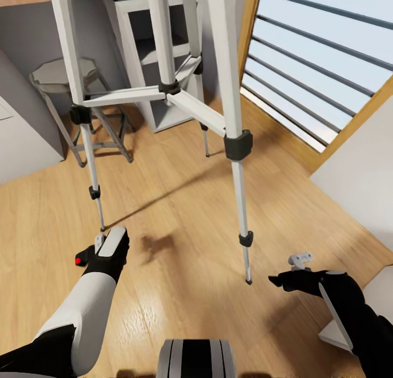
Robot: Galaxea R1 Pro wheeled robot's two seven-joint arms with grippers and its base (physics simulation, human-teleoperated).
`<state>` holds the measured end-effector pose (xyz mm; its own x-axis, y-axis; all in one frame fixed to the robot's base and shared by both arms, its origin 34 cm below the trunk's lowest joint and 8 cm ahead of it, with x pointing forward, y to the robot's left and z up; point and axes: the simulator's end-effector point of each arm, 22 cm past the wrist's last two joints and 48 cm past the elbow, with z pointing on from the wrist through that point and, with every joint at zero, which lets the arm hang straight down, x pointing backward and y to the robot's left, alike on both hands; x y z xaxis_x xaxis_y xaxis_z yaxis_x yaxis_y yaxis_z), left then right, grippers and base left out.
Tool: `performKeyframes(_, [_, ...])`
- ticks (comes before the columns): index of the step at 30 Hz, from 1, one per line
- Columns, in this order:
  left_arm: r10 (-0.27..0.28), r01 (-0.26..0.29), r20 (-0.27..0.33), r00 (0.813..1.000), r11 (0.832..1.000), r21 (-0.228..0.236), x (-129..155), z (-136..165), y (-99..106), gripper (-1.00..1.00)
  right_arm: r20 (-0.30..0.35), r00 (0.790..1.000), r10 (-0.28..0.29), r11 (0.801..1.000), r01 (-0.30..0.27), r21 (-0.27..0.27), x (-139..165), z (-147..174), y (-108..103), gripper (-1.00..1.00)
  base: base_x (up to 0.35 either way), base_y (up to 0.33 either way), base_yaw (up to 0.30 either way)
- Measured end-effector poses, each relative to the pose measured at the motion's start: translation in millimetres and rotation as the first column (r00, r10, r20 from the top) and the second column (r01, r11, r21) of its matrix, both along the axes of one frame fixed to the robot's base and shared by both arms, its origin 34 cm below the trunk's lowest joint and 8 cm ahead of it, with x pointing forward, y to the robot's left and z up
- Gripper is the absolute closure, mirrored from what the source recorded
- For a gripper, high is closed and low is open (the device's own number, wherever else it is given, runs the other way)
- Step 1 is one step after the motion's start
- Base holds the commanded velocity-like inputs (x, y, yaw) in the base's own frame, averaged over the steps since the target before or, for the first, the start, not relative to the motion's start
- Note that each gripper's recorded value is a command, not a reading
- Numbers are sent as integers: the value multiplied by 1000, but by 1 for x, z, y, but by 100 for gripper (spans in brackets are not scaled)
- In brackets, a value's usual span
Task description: Attach the digital camera to the camera tripod in the bedroom.
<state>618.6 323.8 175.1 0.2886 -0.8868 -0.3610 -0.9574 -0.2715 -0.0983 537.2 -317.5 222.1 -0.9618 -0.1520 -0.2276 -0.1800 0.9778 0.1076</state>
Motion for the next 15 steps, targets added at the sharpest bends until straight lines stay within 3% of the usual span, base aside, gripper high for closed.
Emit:
performKeyframes(6, [-4,4,-16,1000,1000,3,-6,-13,1,-100,-14,1000,4,1000,-4,0,-4,-9,1,-100,0,0,0])
performKeyframes(15, [-29,28,26,999,999,23,2,-17,6,-100,-14,1000,7,1000,-7,0,-4,-10,2,-100,0,0,0])
